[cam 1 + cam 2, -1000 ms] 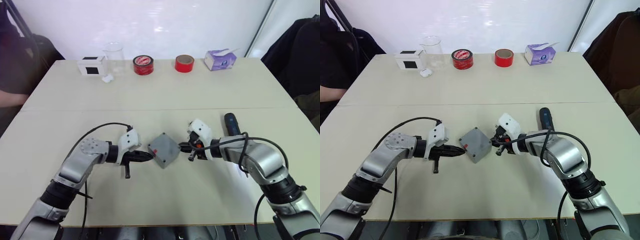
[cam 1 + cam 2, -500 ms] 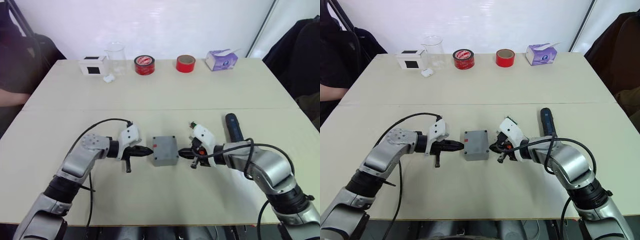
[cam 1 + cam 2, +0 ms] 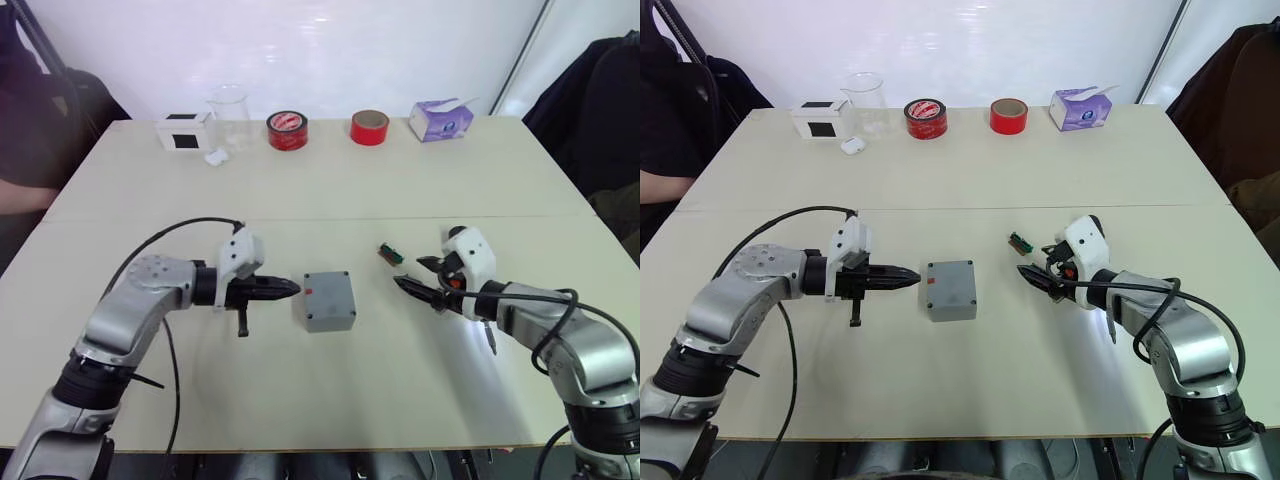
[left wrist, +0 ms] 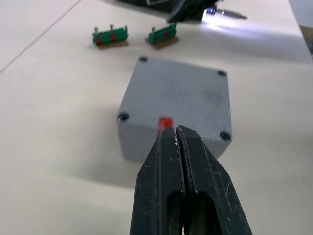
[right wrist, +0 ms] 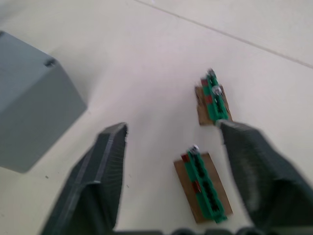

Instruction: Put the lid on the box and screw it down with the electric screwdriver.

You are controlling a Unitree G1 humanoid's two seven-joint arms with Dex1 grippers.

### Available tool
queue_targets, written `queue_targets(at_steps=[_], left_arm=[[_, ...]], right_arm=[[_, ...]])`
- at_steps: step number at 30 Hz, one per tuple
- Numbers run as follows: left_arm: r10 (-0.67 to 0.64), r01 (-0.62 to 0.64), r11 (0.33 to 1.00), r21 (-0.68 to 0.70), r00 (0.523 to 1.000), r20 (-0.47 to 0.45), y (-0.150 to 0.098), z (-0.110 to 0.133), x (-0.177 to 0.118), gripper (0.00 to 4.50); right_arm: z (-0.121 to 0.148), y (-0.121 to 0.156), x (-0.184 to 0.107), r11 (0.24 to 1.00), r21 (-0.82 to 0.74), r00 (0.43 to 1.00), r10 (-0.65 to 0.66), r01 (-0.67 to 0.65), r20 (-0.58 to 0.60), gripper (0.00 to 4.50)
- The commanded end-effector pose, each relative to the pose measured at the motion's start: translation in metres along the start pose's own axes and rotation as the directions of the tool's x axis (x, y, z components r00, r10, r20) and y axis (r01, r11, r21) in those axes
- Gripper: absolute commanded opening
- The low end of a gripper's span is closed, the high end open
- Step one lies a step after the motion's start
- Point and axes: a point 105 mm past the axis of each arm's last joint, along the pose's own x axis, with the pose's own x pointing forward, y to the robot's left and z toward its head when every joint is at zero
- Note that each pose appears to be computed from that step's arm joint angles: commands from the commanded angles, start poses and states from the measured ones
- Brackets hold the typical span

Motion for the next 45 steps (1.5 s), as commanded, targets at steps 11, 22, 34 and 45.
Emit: queue_targets(at_steps=[11,22,34,45], left_arm=[[0.005,-0.011,0.997,0.08,0.997,0.074,0.001,0.034,0.006,0.0],[0.02,-0.026,0.997,0.078,0.997,0.071,0.001,0.033,0.006,0.0],[0.036,-0.041,0.996,0.077,0.997,0.062,0.003,0.033,0.003,0.0],[0.072,-0.074,0.995,0.067,0.997,0.041,0.006,0.026,-0.003,0.0]], right_arm=[[-0.001,-0.003,0.013,1.0,0.023,1.0,0.01,-0.01,0.018,3.14],[0.0,-0.001,0.015,0.999,0.041,0.999,0.023,-0.024,0.027,1.66],[0.011,-0.01,0.009,1.0,0.011,0.999,-0.019,0.019,0.043,0.14],[0.073,0.043,0.0,0.972,-0.052,0.969,0.234,-0.23,0.081,0.14]])
